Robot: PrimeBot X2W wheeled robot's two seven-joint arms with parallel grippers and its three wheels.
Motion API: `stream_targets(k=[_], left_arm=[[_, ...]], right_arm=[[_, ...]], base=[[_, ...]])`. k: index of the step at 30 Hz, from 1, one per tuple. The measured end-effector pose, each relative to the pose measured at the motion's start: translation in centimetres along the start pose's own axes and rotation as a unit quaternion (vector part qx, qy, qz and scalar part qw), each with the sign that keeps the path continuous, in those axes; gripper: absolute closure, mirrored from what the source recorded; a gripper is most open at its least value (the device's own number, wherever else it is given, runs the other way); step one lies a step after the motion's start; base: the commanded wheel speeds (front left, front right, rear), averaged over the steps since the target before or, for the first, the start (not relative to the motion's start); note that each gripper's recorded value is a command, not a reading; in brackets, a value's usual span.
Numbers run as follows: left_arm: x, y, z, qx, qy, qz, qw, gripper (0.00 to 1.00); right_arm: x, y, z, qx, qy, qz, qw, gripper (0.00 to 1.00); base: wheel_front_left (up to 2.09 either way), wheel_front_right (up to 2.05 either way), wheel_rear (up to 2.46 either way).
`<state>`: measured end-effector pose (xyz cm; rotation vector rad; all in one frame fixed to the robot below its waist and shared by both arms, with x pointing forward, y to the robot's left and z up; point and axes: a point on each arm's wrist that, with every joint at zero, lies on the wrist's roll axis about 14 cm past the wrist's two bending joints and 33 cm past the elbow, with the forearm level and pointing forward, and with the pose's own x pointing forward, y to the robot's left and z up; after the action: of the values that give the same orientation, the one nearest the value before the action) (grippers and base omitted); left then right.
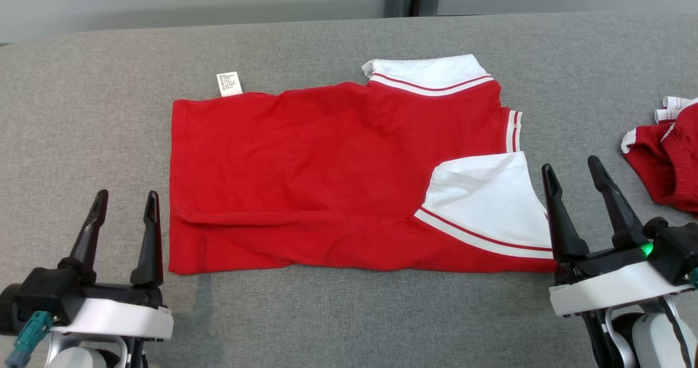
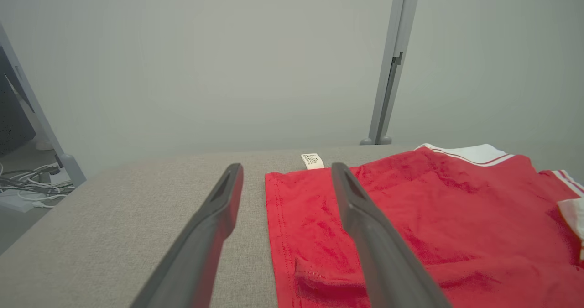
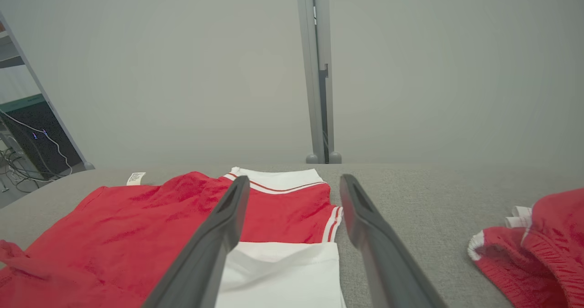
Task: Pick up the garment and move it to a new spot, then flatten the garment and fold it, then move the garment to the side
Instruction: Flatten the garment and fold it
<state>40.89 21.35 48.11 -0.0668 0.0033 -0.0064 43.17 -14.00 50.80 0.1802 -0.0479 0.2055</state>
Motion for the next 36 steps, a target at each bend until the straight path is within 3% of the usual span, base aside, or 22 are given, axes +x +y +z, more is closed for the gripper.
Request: stream_targets(k=[10,17,23,24,25,26,27,28,29,30,36], left_arm=[[-1.1,-0.8,-5.8,-0.028,0.092,-0.008,0.995,0.00],[-2.7,-1.1,-11.1,-0.059,0.176,-0.010,0.983,0.00],[-2.5,-1.5,-13.3,-0.075,0.216,-0.020,0.973,0.00],[-2.3,-1.5,-13.4,-0.076,0.220,-0.023,0.972,0.11],[-2.1,-1.6,-13.5,-0.079,0.221,-0.026,0.972,0.60],[-2.1,-1.7,-13.6,-0.080,0.223,-0.029,0.971,1.00],[-2.0,-1.6,-13.7,-0.080,0.226,-0.031,0.970,1.00],[-1.9,-1.6,-13.7,-0.080,0.228,-0.032,0.970,1.00],[-1.8,-1.6,-13.7,-0.080,0.228,-0.034,0.970,1.00],[-1.9,-1.6,-13.7,-0.079,0.228,-0.036,0.970,1.00],[-1.6,-1.5,-11.9,-0.075,0.194,-0.040,0.977,1.00]], right_arm=[[-1.7,-1.0,-5.5,0.025,0.078,-0.025,0.996,0.00],[-3.9,-1.5,-10.6,0.053,0.148,-0.049,0.986,0.00],[-4.4,-2.3,-12.5,0.063,0.174,-0.066,0.981,0.00],[-4.4,-2.3,-12.8,0.066,0.177,-0.068,0.980,0.00],[-4.4,-2.4,-13.1,0.069,0.180,-0.069,0.979,0.00],[-4.3,-2.3,-13.3,0.074,0.184,-0.069,0.978,0.00],[-4.3,-2.1,-13.7,0.078,0.191,-0.067,0.976,0.10],[-4.2,-2.0,-13.8,0.083,0.193,-0.067,0.975,0.54],[-4.2,-1.9,-14.0,0.088,0.196,-0.067,0.974,0.83],[-4.0,-1.8,-14.1,0.092,0.200,-0.066,0.973,1.00],[-3.8,-1.3,-13.8,0.109,0.195,-0.061,0.973,1.00]], base=[[0.00,0.00,0.00],[0.00,0.00,0.00],[0.00,0.00,0.00],[0.00,0.00,0.00],[0.00,0.00,0.00],[0.00,0.00,0.00],[0.00,0.00,0.00],[0.00,0.00,0.00],[0.00,0.00,0.00],[0.00,0.00,0.00],[0.00,0.00,0.00]])
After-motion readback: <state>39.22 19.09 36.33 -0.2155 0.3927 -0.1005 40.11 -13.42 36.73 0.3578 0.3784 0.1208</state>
